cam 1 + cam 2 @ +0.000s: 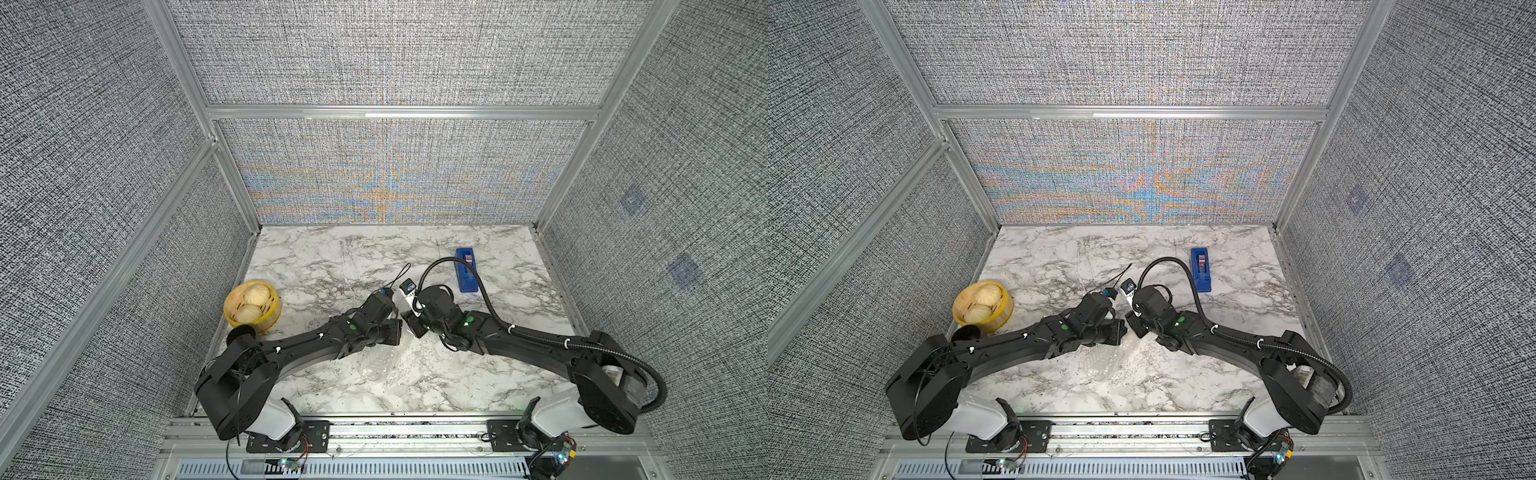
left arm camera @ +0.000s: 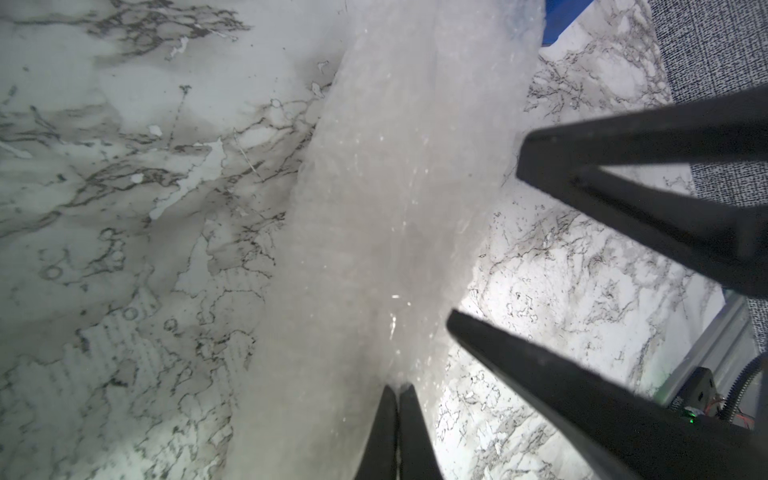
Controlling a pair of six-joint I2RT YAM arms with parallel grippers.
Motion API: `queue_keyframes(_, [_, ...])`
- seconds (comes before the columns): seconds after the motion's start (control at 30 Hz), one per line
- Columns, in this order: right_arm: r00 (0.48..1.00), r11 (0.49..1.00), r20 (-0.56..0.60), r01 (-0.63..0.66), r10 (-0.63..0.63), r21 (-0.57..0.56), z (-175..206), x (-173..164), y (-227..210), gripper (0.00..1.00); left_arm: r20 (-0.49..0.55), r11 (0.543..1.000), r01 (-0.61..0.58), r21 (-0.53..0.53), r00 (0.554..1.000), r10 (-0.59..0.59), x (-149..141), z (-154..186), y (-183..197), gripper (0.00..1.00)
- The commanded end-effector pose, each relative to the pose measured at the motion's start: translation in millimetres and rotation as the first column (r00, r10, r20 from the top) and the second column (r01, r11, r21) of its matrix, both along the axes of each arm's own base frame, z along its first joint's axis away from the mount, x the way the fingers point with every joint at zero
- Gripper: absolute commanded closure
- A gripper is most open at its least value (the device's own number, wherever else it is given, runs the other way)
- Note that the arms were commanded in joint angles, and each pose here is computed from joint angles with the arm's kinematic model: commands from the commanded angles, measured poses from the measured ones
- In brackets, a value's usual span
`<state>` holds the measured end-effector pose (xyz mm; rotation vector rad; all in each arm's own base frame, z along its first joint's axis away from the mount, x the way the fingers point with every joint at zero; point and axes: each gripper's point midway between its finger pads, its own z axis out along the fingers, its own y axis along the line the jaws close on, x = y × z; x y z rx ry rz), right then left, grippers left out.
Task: Wrap vases in bubble wrap
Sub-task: Stick the tape on the bubble wrap.
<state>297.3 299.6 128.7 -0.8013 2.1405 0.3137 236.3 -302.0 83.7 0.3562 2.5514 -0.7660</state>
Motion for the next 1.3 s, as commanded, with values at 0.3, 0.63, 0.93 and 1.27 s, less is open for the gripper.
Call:
queue_keyframes(0.3, [0.992,0.994,-0.053,0.111,-0.112,-0.008,-22.7,16.8,1.5,0.44,0.008,0.999,0.023,-0.026,1.0,-0.023,-4.8,3.0,-4.4,1.0])
queue_keyframes(0.63, [0.995,0.993,-0.074,0.079,-0.073,0.084,-1.9,6.9,4.4,0.35,0.002,1.0,0.017,-0.019,1.0,-0.017,-4.2,-0.7,-5.0,1.0])
queue_keyframes(0.93, [0.993,0.99,-0.098,0.077,-0.066,0.12,-10.1,-14.0,-15.1,0.34,0.006,1.0,0.014,-0.016,1.0,-0.014,-3.5,0.1,-4.4,1.0])
queue_keyframes(1.27, [0.988,0.994,-0.107,0.112,-0.112,-0.007,-53.2,-10.7,-26.1,0.57,0.005,1.0,0.013,-0.009,1.0,-0.013,-2.4,-1.5,-4.8,1.0])
